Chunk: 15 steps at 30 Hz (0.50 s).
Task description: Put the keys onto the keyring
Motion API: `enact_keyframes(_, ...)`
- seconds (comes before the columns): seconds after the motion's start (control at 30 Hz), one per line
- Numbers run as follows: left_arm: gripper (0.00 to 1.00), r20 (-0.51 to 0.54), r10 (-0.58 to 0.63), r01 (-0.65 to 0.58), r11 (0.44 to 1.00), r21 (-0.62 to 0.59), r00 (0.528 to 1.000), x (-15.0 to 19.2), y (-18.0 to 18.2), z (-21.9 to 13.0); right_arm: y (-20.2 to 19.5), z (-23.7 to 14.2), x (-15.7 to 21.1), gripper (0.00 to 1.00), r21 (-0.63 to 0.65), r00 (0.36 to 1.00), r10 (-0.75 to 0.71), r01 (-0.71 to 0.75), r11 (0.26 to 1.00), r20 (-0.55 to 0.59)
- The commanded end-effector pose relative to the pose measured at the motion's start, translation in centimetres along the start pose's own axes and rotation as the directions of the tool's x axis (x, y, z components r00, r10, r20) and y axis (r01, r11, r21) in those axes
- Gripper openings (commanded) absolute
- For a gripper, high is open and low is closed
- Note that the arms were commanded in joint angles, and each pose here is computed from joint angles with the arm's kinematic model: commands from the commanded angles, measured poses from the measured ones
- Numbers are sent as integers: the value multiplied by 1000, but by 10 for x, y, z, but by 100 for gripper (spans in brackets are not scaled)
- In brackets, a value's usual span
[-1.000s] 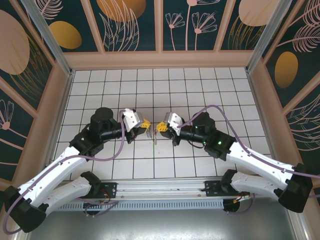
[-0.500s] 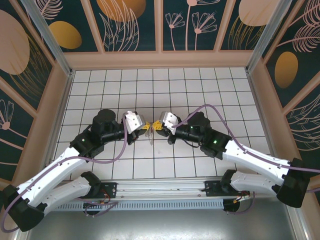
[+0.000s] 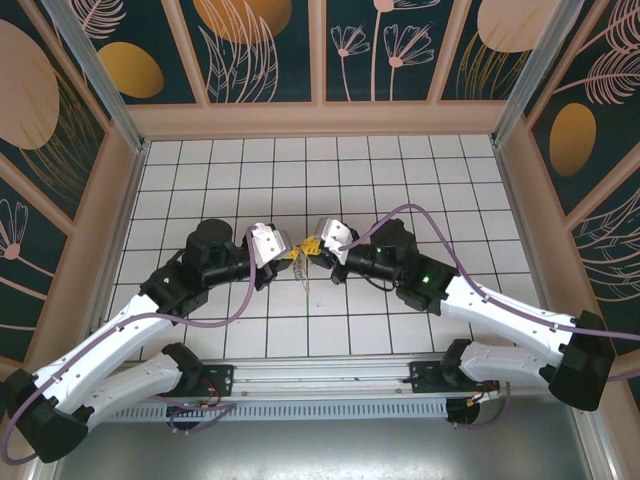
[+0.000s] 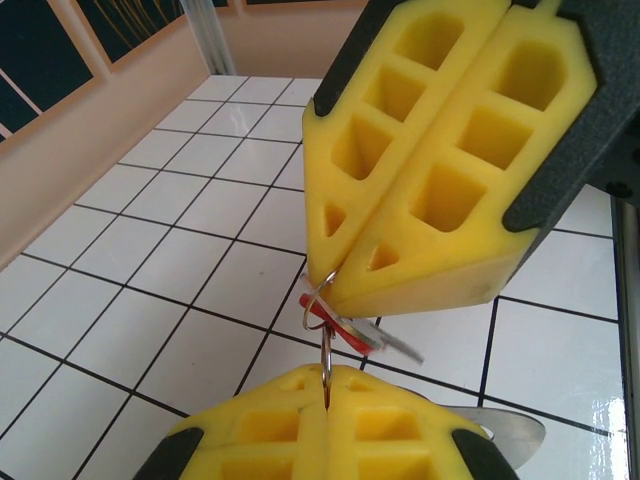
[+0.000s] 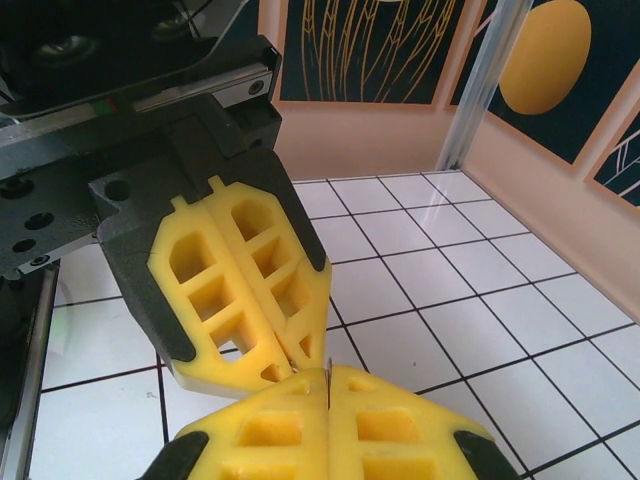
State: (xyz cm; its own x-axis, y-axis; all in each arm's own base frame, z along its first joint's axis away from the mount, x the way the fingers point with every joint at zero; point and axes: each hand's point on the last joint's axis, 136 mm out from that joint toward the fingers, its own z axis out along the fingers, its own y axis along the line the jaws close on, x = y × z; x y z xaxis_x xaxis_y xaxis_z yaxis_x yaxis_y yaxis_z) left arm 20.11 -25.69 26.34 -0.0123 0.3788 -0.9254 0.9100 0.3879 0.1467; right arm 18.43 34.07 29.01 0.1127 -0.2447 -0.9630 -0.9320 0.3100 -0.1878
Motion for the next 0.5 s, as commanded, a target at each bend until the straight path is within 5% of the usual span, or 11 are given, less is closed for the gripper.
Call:
enact_keyframes(0.0, 0, 65, 42, -41, 999, -18, 997, -24, 2, -9, 3, -1, -22, 0, -20, 999, -15, 16, 1000, 52)
enact_keyframes(0.47, 0, 63, 41, -39, 999, -34, 997, -24, 4, -10, 5, -6, -15, 0, -24, 999, 13, -12, 1000, 41)
